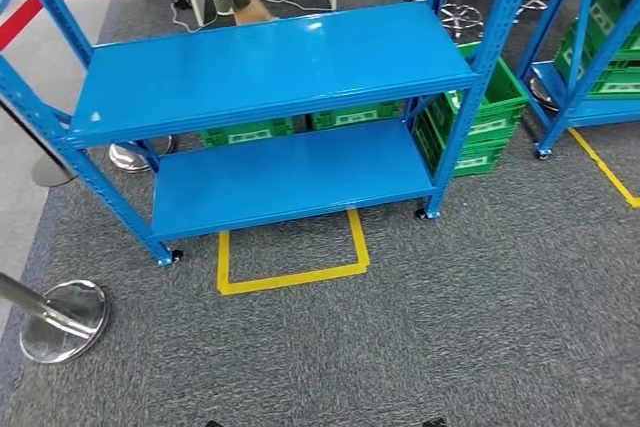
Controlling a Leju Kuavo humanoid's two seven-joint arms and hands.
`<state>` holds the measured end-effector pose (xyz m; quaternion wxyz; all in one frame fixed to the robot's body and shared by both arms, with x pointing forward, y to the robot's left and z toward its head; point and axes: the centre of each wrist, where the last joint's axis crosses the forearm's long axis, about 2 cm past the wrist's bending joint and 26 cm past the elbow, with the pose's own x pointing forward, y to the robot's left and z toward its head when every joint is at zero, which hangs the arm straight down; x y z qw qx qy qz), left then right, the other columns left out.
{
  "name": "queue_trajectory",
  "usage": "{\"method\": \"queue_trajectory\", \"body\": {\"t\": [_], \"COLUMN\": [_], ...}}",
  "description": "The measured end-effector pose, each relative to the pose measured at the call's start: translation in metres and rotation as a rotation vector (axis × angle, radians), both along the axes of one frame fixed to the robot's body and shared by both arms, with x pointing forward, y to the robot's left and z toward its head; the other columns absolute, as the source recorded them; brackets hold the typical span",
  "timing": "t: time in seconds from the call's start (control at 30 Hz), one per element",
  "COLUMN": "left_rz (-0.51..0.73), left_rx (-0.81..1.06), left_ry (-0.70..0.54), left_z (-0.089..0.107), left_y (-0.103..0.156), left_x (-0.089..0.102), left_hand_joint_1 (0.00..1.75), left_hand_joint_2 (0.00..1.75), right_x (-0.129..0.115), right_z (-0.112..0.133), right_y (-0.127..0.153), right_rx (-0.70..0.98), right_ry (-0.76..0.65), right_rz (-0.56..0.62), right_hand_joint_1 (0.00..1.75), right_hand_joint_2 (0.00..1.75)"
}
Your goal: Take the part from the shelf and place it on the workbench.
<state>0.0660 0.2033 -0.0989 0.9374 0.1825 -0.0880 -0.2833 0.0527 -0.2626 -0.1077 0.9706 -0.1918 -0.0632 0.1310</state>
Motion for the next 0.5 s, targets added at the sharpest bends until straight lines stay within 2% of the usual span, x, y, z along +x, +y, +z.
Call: {"method": "queue_trajectory", "body": {"t": [0.1,0.23,0.33,0.47,0.5], "left_rz": [0.000,-0.001,-0.002,-0.002,-0.003], "left_rx": [0.000,0.001,0.001,0.001,0.000], "left_ry": [0.000,0.002,0.002,0.006,0.004], "left_z": [-0.0001,-0.0003,-0.0002,-0.0005,-0.0002], "left_y": [0.0001,0.0005,0.0002,-0.0004,-0.0009], "left_x": [-0.0002,-0.0010,-0.0013,-0.0035,-0.0025], "left_hand_joint_1": [0.00,0.00,0.00,0.00,0.00], "left_hand_joint_2": [0.00,0.00,0.00,0.00,0.00], "right_x": [-0.0017,0.0000,0.0030,0.0061,0.0052], "right_z": [-0.0002,0.0001,0.0006,0.0012,0.0011], "right_y": [-0.0002,-0.0004,-0.0008,-0.0011,-0.0011], "right_rx": [0.000,-0.011,-0.029,-0.048,-0.054], "right_ry": [0.004,-0.003,-0.013,-0.010,-0.003], "right_rz": [-0.004,-0.006,-0.003,0.013,0.015], "right_hand_joint_1": [0.00,0.00,0.00,0.00,0.00], "right_hand_joint_2": [1.75,0.00,0.00,1.75,1.75]}}
